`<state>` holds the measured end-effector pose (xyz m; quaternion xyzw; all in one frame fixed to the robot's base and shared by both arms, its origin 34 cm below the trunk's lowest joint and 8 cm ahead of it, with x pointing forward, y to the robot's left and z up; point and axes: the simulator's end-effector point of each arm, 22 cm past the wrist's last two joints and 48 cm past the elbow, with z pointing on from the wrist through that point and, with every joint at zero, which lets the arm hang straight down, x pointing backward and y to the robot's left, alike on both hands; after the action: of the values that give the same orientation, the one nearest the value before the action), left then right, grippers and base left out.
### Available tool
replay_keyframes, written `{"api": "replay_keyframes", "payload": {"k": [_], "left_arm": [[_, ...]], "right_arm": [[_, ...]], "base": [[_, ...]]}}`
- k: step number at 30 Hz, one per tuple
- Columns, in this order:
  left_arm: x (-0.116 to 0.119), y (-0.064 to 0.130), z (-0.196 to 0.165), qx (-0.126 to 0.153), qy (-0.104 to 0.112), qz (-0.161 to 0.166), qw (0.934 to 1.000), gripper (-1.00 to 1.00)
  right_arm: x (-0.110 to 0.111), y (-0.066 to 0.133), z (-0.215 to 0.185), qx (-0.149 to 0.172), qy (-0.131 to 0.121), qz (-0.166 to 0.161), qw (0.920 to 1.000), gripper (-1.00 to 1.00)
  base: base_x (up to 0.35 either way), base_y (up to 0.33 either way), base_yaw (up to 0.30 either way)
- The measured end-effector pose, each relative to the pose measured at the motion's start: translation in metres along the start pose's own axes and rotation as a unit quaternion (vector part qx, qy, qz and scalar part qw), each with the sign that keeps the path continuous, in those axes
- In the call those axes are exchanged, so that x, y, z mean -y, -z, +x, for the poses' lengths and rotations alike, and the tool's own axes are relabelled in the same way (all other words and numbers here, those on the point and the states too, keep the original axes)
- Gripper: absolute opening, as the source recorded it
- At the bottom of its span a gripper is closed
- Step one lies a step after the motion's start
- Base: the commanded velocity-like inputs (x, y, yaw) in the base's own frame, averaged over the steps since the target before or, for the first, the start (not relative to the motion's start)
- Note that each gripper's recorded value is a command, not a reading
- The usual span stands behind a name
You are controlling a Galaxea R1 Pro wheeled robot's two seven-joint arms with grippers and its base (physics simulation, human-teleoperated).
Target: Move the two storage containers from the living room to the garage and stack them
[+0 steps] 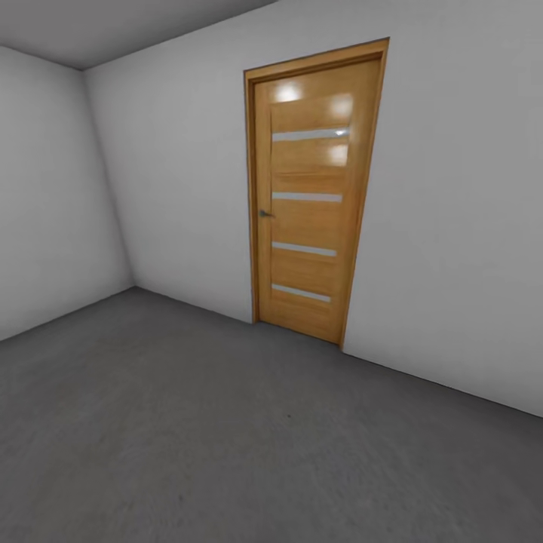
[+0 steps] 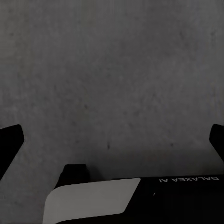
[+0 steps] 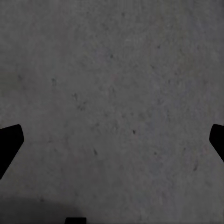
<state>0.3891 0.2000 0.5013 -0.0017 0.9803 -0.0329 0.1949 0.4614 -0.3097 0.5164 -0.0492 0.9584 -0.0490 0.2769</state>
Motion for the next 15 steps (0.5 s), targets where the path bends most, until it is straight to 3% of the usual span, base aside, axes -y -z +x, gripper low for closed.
{"api": "replay_keyframes", "payload": {"k": [15], "left_arm": [[0.0000, 0.0000, 0.0000, 0.000, 0.000, 0.000, 1.0000, 1.00]], "right_arm": [[0.0000, 0.0000, 0.0000, 0.000, 0.000, 0.000, 1.0000, 1.00]], "base": [[0.324, 0.140, 0.000]]}}
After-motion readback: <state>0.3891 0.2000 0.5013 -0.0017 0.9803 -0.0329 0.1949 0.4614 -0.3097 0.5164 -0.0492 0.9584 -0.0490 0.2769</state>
